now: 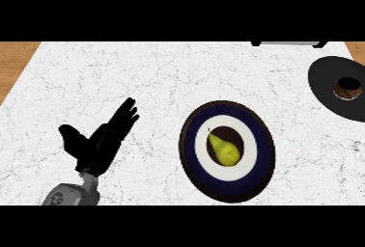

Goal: Pick the cupcake from the plate and place it in the pan

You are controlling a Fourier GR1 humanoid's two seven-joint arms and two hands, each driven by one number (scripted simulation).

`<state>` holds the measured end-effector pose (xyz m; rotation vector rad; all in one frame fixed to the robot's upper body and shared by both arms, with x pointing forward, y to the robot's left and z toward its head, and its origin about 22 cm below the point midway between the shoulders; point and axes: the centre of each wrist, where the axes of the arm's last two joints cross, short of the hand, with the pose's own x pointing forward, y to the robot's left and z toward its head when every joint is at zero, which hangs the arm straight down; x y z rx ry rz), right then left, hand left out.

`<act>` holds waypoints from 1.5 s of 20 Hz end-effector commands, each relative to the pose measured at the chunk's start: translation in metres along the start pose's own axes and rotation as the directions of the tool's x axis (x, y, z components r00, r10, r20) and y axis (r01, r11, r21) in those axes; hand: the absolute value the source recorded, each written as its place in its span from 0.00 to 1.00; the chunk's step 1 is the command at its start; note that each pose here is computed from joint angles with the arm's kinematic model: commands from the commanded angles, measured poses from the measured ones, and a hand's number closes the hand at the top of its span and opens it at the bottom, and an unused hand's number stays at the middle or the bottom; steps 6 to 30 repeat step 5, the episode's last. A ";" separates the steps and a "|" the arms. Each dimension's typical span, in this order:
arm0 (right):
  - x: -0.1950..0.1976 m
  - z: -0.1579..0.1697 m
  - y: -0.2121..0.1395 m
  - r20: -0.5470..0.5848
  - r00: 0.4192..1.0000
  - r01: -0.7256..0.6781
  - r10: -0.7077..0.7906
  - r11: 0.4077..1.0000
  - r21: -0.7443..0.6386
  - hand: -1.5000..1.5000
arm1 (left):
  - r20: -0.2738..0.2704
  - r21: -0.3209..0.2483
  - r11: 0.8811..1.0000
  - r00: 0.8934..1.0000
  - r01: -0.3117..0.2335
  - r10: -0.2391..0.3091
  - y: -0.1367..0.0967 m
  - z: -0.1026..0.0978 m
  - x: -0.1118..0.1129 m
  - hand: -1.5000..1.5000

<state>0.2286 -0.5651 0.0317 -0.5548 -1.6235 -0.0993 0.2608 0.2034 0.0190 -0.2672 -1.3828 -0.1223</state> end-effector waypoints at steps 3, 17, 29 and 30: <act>0.006 0.007 -0.022 -0.001 1.000 0.011 -0.011 0.999 0.031 0.00 | -0.002 0.002 1.000 1.000 0.003 -0.003 -0.002 0.007 0.000 0.50; -0.005 0.020 -0.023 0.016 1.000 0.006 -0.007 0.998 0.061 0.00 | 0.002 0.007 1.000 1.000 0.012 -0.012 0.006 0.005 -0.005 0.50; -0.005 0.020 -0.023 0.016 1.000 0.006 -0.007 0.998 0.061 0.00 | 0.002 0.007 1.000 1.000 0.012 -0.012 0.006 0.005 -0.005 0.50; -0.005 0.020 -0.023 0.016 1.000 0.006 -0.007 0.998 0.061 0.00 | 0.002 0.007 1.000 1.000 0.012 -0.012 0.006 0.005 -0.005 0.50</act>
